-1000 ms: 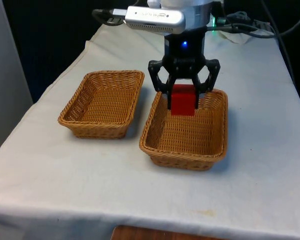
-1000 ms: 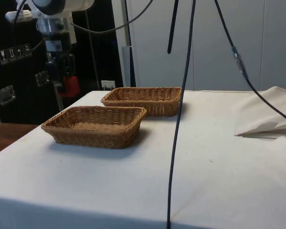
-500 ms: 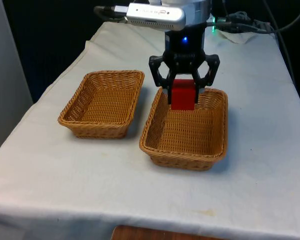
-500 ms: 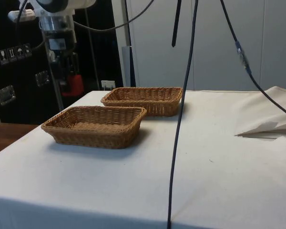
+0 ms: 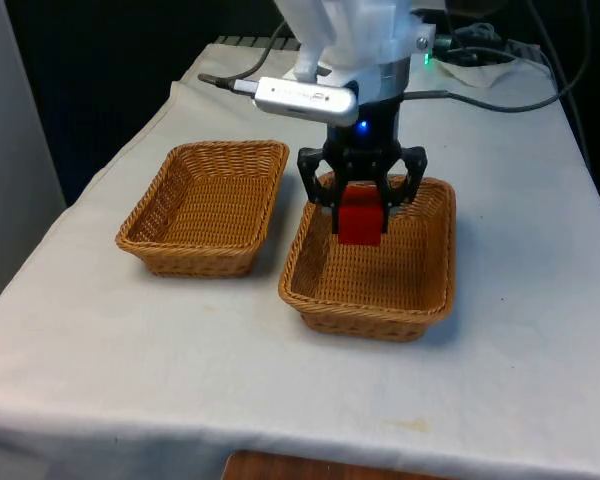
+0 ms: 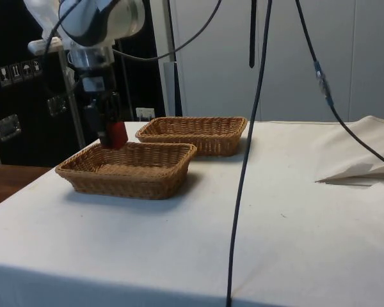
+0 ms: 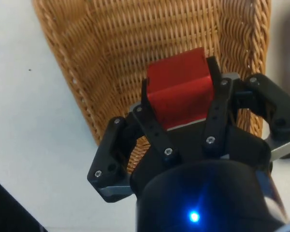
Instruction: Pick up the red cube and place it into the right basket.
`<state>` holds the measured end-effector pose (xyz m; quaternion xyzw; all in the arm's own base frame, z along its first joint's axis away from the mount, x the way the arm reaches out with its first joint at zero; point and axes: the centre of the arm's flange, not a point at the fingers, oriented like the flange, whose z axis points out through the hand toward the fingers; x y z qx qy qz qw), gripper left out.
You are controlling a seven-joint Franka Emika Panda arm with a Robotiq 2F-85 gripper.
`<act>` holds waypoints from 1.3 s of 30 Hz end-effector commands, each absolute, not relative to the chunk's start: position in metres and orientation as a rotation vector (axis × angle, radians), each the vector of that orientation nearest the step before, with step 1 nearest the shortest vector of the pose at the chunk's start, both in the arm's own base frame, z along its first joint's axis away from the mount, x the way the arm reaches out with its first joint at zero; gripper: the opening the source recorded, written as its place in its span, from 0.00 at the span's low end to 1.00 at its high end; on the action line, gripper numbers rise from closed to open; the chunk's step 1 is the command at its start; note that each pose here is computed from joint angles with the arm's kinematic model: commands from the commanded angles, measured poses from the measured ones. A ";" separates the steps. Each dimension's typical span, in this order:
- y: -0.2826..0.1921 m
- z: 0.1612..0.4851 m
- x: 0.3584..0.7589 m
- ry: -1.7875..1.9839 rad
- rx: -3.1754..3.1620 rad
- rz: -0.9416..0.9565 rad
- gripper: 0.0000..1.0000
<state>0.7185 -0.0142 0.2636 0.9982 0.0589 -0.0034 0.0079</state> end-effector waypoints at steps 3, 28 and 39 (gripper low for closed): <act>-0.017 0.264 0.717 0.184 3.119 -0.011 0.03; -0.062 0.321 0.670 0.201 3.138 0.033 0.03; -0.086 0.317 0.646 0.207 3.147 0.043 0.03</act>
